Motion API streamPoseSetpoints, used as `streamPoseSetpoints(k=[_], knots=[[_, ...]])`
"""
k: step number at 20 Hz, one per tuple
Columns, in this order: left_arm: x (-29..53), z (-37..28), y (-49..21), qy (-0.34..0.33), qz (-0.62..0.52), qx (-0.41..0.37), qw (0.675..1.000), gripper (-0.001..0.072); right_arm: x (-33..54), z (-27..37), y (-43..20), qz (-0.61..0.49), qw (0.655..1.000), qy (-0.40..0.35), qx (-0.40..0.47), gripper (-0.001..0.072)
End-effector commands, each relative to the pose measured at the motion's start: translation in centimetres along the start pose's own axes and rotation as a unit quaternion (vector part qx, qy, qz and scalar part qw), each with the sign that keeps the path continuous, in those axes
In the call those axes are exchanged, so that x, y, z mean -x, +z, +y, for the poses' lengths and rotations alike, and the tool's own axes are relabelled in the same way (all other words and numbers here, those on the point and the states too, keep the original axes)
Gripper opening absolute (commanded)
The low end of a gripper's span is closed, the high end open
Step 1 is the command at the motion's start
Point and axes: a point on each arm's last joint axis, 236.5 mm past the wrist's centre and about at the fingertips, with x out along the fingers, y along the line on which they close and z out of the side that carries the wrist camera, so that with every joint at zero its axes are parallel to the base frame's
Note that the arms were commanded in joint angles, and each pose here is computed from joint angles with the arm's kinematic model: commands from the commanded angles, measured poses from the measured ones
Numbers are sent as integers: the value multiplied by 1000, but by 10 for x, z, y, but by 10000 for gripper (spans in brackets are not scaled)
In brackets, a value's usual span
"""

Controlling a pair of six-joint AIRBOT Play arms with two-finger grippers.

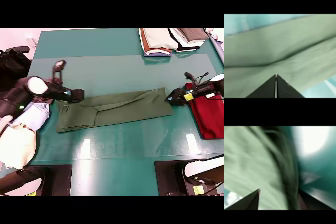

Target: Fold the shirts.

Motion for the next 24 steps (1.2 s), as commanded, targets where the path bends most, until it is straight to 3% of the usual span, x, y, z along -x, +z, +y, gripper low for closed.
streamPoseSetpoints(k=[1, 2, 3, 8, 13, 20, 24], knots=[[-47, -47, -14, -47, 15, 14, 999, 30, -31, 16, 4, 5, 1000, 17, 22, 371], [-61, -57, -17, -51, 23, 7, 998, 30, -35, 24, 5, 7, 999, 14, 35, 134], [-73, -64, -20, -52, 34, 0, 998, 30, -35, 32, 9, 7, 999, 14, 49, 18], [-124, -89, -26, -57, 70, -18, 996, 30, 37, 137, 28, -58, 982, 36, 179, 18], [-149, -90, -24, -58, 73, -7, 996, 30, 89, 262, 5, -126, 950, 68, 276, 18], [-146, -90, -14, -59, 62, -16, 996, 30, 78, 353, -36, -119, 926, 99, 345, 18], [-87, -70, 35, -39, 28, -44, 998, 30, 60, 395, -55, -124, 911, 122, 375, 18]])
